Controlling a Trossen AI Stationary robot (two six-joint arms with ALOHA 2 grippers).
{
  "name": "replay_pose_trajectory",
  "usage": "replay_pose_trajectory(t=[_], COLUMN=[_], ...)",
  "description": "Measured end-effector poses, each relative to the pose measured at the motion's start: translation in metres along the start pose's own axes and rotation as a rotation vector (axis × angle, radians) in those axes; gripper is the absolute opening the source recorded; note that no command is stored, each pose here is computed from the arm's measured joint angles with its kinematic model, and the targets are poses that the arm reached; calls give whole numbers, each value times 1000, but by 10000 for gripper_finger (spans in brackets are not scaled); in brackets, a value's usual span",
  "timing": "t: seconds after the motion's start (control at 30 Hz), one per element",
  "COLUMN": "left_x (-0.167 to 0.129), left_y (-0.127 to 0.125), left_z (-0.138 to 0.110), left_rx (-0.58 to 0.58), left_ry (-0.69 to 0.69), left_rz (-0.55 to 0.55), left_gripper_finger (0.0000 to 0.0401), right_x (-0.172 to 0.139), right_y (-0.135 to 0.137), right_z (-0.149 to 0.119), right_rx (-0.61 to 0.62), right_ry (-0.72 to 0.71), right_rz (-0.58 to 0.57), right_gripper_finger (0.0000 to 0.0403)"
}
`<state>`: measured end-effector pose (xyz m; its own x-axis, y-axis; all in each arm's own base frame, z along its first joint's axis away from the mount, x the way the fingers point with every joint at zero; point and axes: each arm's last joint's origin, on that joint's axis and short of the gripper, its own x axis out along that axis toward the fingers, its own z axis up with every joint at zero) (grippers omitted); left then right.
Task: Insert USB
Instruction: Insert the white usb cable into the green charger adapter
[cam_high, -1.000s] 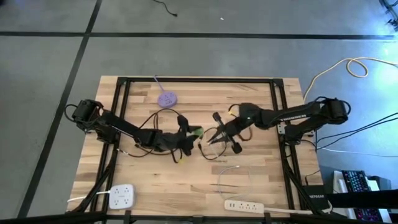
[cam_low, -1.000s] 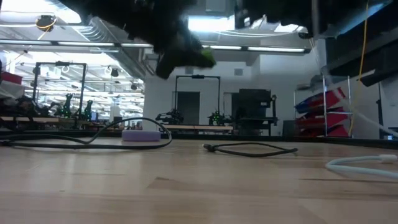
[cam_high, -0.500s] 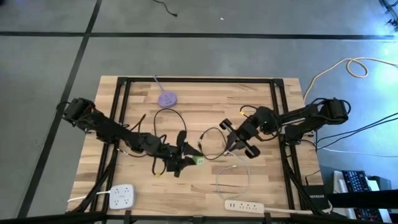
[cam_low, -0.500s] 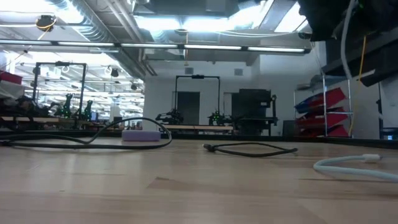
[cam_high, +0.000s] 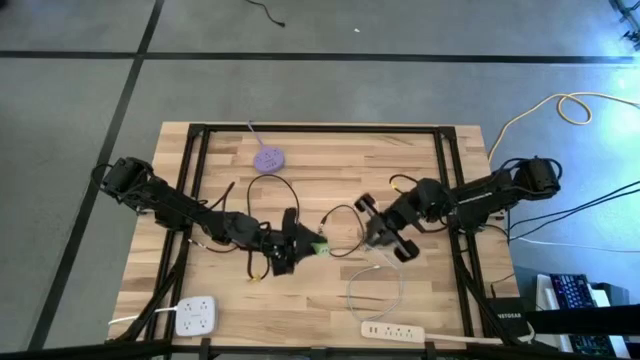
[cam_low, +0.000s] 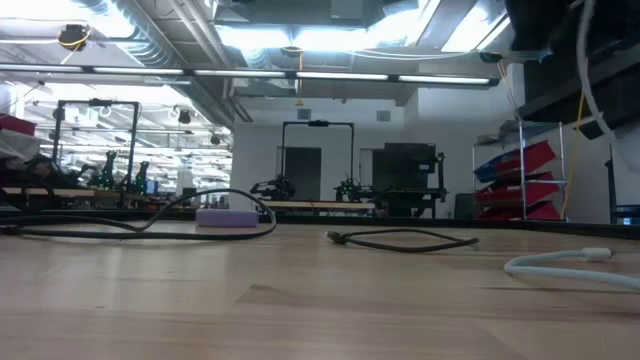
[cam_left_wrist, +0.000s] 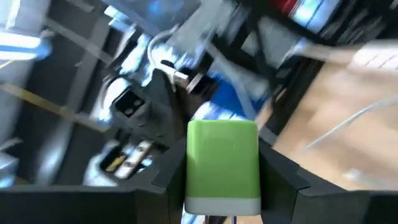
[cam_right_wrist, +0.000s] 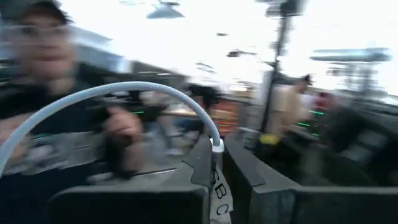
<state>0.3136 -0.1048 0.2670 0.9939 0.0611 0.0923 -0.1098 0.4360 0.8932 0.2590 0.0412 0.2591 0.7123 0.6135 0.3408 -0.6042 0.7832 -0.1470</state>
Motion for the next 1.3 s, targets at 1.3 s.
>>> replay_pose_trajectory(t=[1.3], left_x=[29], left_y=[42], left_z=[-89], left_rx=[-308], left_ry=[168], left_rz=[658], left_gripper_finger=[123], right_x=[19], right_y=[-72], right_z=[11], right_rx=[-335], right_ry=[-79], right_rz=[-988], right_gripper_finger=[0])
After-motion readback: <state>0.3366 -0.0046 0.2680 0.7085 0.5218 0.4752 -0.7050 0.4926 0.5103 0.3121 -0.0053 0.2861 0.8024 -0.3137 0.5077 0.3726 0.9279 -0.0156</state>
